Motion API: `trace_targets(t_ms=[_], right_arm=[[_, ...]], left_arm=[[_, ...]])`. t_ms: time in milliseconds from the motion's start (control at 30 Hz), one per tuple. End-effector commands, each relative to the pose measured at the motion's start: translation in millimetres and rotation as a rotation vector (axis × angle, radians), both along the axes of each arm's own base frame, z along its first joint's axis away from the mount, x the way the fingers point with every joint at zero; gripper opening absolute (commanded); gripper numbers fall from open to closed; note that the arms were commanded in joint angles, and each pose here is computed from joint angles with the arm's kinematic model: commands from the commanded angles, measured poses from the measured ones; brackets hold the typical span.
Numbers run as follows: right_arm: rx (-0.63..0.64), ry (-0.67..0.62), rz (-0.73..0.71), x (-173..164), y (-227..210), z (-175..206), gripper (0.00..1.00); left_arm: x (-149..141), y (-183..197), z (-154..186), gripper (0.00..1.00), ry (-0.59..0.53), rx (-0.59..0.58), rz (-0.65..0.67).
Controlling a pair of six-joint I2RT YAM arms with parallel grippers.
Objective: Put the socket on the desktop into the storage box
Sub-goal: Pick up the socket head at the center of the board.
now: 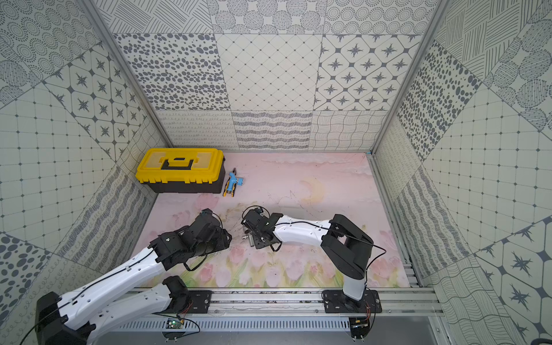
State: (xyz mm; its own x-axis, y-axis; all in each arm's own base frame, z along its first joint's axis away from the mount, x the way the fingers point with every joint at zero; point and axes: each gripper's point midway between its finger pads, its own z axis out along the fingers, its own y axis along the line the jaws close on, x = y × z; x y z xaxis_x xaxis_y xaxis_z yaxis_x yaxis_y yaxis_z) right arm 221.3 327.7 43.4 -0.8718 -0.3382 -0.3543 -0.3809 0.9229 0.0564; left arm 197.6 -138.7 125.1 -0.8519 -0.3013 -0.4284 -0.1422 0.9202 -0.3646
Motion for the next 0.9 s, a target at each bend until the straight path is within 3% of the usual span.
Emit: trace_targets(t_ms=[0,467,867], right_arm=[[0.019,0.015,0.008,0,6,-10,0.39],[-0.005,0.048,-0.003,-8,-3,-31,0.33],[-0.002,0.04,0.021,-14,-2,-31,0.17]], left_arm=[[2,-8,3,0.56,0.001,-0.043,-0.01],[3,-12,3,0.55,0.004,-0.062,-0.016],[4,-14,2,0.55,0.009,-0.069,-0.015]])
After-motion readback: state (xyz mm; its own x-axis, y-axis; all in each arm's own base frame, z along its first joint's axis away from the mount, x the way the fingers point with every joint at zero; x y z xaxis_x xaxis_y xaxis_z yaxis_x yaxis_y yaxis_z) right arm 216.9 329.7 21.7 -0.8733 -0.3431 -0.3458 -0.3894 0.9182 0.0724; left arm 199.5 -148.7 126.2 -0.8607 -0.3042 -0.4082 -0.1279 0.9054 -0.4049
